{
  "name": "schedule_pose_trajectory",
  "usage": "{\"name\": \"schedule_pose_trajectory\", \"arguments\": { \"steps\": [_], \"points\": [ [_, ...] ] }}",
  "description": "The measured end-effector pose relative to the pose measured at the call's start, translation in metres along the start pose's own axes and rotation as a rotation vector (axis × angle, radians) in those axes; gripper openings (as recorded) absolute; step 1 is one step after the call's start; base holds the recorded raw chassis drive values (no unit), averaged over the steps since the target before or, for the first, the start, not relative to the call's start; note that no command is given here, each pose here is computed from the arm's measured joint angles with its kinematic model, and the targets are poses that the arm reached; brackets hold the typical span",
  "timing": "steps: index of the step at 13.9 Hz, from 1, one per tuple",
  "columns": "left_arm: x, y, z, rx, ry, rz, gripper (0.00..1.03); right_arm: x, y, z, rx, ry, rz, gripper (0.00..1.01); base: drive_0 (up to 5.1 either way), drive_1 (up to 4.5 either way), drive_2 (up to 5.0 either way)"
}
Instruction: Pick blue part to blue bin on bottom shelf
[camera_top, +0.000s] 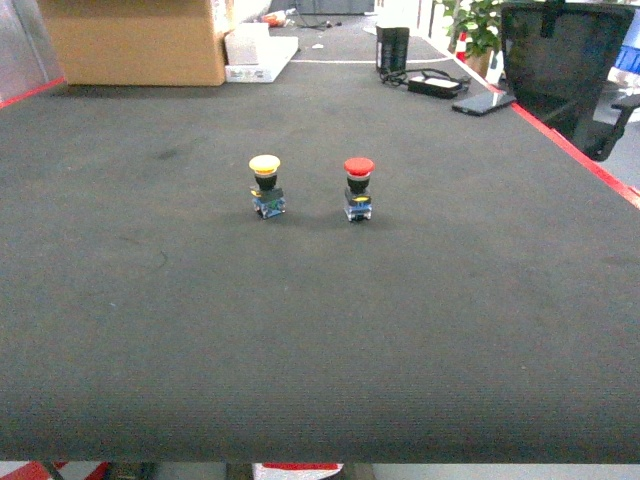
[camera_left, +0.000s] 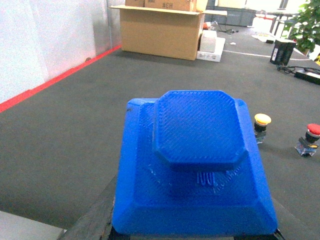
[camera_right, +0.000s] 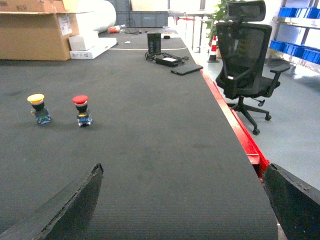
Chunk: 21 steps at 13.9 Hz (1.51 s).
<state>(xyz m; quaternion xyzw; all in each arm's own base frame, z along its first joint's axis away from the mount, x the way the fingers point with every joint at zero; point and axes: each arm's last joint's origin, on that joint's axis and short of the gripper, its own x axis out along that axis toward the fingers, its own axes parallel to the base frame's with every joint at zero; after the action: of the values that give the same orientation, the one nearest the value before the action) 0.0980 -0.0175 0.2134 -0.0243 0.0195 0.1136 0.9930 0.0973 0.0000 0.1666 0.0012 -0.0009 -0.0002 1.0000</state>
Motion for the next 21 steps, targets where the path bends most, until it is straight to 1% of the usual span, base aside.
{"name": "schedule_pose_trajectory", "arguments": {
  "steps": [1, 21],
  "points": [
    [-0.0004, 0.0003, 0.0007, -0.005, -0.007, 0.001, 0.44, 0.0000, 0.0000, -0.0001, 0.000, 0.001, 0.000, 0.98, -1.3, -1.26, -1.3],
    [-0.0003, 0.0001, 0.0004, -0.003, -0.004, -0.001, 0.44, 0.0000, 0.0000, 0.0000, 0.000, 0.000, 0.000, 0.98, -1.7, -1.65, -1.7]
  ]
}}
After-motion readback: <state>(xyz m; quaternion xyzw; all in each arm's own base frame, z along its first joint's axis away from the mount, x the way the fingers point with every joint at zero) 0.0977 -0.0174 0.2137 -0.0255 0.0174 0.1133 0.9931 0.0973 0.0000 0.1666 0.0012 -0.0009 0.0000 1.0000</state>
